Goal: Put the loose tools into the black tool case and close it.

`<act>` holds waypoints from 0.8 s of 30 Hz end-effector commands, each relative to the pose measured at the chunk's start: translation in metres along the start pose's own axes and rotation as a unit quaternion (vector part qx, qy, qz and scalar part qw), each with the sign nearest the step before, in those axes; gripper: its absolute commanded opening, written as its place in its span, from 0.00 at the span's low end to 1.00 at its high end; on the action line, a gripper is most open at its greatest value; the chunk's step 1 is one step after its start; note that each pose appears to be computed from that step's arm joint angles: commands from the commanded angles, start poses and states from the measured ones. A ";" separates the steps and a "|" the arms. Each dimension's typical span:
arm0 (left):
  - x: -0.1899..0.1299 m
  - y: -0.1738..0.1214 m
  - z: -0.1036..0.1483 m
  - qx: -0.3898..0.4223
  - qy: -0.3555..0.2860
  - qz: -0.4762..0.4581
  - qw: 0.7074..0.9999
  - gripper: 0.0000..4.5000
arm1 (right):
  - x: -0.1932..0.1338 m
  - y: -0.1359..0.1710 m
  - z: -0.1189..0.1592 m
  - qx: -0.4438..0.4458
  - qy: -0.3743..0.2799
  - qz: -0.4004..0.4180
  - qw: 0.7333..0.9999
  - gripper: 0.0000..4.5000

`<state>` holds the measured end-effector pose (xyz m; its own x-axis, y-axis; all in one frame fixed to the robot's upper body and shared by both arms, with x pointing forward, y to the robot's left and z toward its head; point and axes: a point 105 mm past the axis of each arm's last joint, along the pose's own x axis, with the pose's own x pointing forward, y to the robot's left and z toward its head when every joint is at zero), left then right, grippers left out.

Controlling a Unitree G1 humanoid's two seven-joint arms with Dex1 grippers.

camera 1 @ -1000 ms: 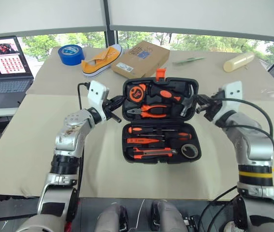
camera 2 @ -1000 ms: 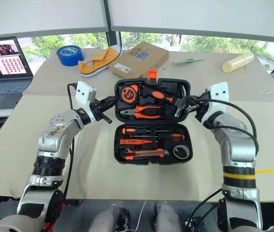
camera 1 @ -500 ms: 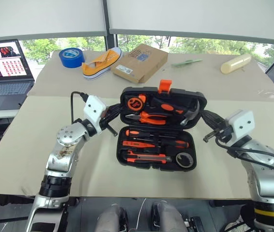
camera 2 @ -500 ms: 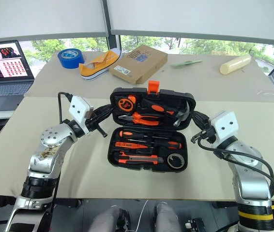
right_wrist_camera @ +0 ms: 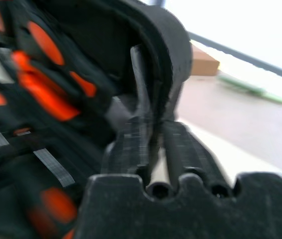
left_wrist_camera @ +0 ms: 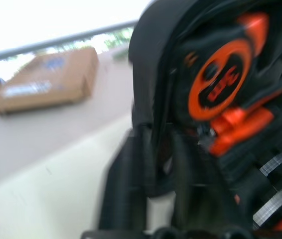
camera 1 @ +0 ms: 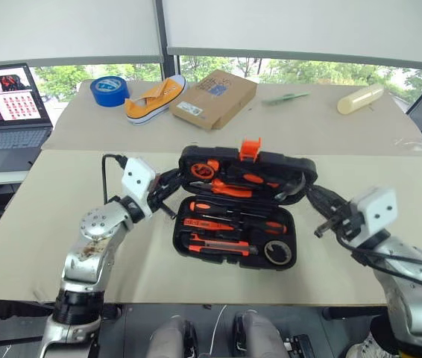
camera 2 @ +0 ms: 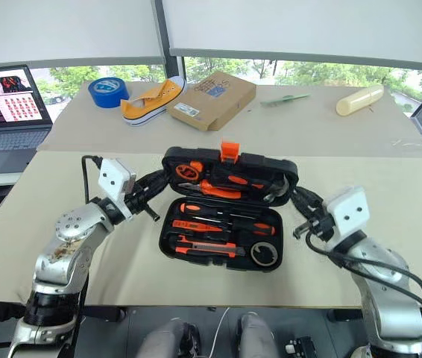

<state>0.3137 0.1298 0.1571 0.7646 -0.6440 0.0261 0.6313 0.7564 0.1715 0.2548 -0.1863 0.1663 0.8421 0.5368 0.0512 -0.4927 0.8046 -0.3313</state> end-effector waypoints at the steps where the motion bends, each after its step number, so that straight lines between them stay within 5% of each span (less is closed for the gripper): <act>1: -0.038 0.004 0.004 -0.001 0.017 0.027 0.999 0.57 | -0.031 0.020 0.018 -0.037 0.007 0.061 0.997 0.52; 5: -0.085 0.008 -0.016 -0.005 0.104 0.006 0.994 0.89 | -0.074 0.034 0.002 -0.012 0.110 0.144 0.983 0.81; 6: -0.093 0.012 -0.019 -0.004 0.123 -0.001 0.992 0.98 | -0.083 0.039 -0.002 -0.004 0.130 0.173 0.976 0.82; 12: -0.100 0.040 -0.028 0.027 0.177 -0.044 0.983 0.99 | -0.108 0.059 -0.017 0.012 0.195 0.279 0.940 0.82; 16: -0.055 0.072 -0.024 0.099 0.167 -0.077 0.978 1.00 | -0.095 0.068 -0.033 -0.012 0.200 0.326 0.924 0.52; 22: 0.004 0.068 -0.017 0.142 0.136 -0.154 0.968 0.52 | -0.076 0.078 -0.045 -0.046 0.190 0.366 0.910 0.06; 24: 0.023 0.061 -0.015 0.150 0.125 -0.183 0.964 0.37 | -0.069 0.080 -0.047 -0.056 0.185 0.372 0.908 0.00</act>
<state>0.3665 0.1727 0.1442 0.5605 -0.7598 -0.3294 0.8191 0.4499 0.3559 0.1653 -0.1765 0.0904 0.3218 0.7747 -0.5444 -0.9465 0.2478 -0.2069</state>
